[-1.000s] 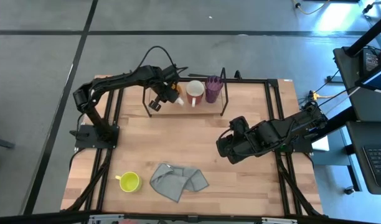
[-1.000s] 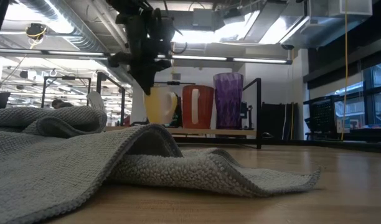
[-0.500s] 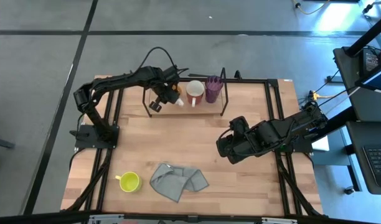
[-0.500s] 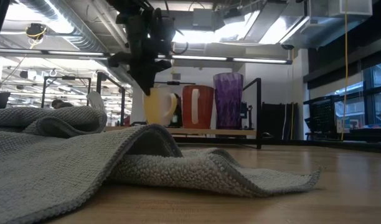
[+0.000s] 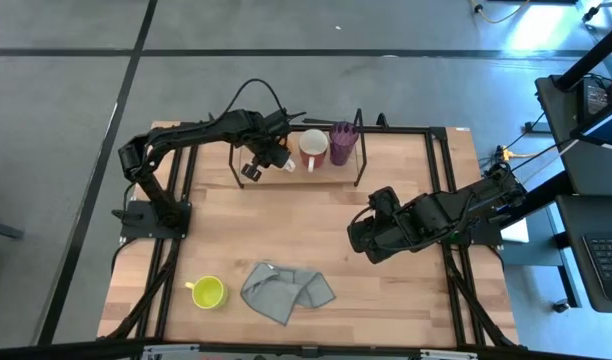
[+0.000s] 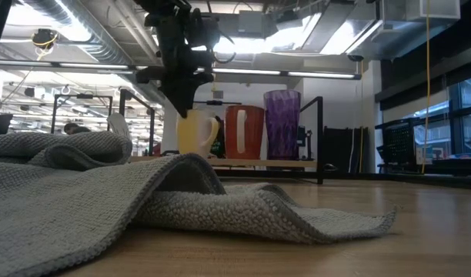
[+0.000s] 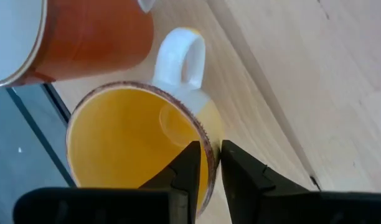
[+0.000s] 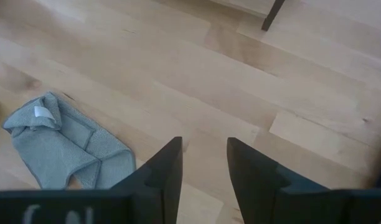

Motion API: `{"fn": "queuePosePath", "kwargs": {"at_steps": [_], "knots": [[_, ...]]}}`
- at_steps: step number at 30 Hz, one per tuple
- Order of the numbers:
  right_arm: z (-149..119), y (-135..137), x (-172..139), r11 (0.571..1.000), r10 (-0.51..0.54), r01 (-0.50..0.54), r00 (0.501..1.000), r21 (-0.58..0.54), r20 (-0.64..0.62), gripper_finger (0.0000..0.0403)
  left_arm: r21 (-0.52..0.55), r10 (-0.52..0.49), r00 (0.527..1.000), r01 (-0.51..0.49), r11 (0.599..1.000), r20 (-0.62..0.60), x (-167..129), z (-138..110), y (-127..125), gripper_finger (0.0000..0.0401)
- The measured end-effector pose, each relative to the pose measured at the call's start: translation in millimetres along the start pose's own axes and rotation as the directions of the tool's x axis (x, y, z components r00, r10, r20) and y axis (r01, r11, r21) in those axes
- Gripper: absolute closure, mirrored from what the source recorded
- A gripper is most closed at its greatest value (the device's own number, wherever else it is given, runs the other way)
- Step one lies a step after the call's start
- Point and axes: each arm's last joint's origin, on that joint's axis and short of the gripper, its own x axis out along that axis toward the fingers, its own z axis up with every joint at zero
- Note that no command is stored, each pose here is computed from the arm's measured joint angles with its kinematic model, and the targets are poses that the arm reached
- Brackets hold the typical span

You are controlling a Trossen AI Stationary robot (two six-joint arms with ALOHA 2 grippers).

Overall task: Stack small to large cups/mugs on shelf
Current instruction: Put the yellow mug on the shelf

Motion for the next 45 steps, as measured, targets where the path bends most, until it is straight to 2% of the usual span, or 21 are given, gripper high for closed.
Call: {"fn": "queuePosePath", "kwargs": {"at_steps": [8,13,17,21,23,26,28,30,32,41,45], "knots": [[-0.1,0.0,0.0,1.000,0.000,0.000,1.000,-0.001,0.000,0.0276,-0.039,0.000,1.000,0.000,0.999,-0.007,-3.4,2.2,-0.6,0.0336],[-0.1,0.0,0.0,1.000,0.000,0.000,1.000,-0.004,0.000,0.0276,-0.057,0.034,0.999,-0.033,0.998,0.018,-15.9,7.5,5.1,0.0336],[0.0,-0.1,0.0,1.000,-0.001,0.001,1.000,-0.004,0.000,0.0276,-0.115,0.061,0.998,-0.057,0.992,0.028,-30.3,9.6,11.1,0.0336],[0.0,-0.1,0.0,1.000,-0.001,0.001,1.000,-0.004,0.000,0.0276,-0.221,0.076,0.997,-0.079,0.972,-0.026,-41.5,3.7,15.7,0.0334],[0.0,-0.1,0.0,1.000,-0.001,0.001,1.000,-0.004,0.000,0.0276,-0.324,0.102,0.990,-0.128,0.937,-0.097,-45.3,-3.7,19.6,0.0337],[0.0,-0.1,0.0,1.000,-0.001,0.001,1.000,-0.004,0.003,0.0276,-0.517,0.096,0.977,-0.182,0.837,-0.190,-46.5,-22.5,25.5,0.0338],[0.0,-0.1,0.0,1.000,-0.001,0.001,1.000,-0.004,0.004,0.0276,-0.629,0.052,0.983,-0.151,0.762,-0.174,-44.9,-35.3,29.2,0.0339],[0.2,-0.1,0.0,1.000,-0.001,0.001,1.000,-0.005,0.005,0.0276,-0.700,0.011,0.993,-0.091,0.709,-0.118,-41.0,-43.2,31.3,0.0339],[0.2,-0.1,0.0,1.000,-0.001,0.001,1.000,-0.008,0.005,0.0276,-0.738,-0.016,0.997,-0.048,0.673,-0.080,-38.5,-48.3,32.3,0.0339],[0.2,-0.1,0.0,1.000,-0.001,0.001,1.000,-0.008,0.007,0.0276,-0.851,-0.078,0.996,-0.005,0.526,-0.054,-24.5,-64.2,30.5,0.0339],[0.4,2.4,0.0,1.000,0.023,-0.023,1.000,0.003,0.015,0.0276,-0.879,-0.091,0.996,0.037,0.475,-0.007,-10.1,-69.4,28.7,0.0339]]}}
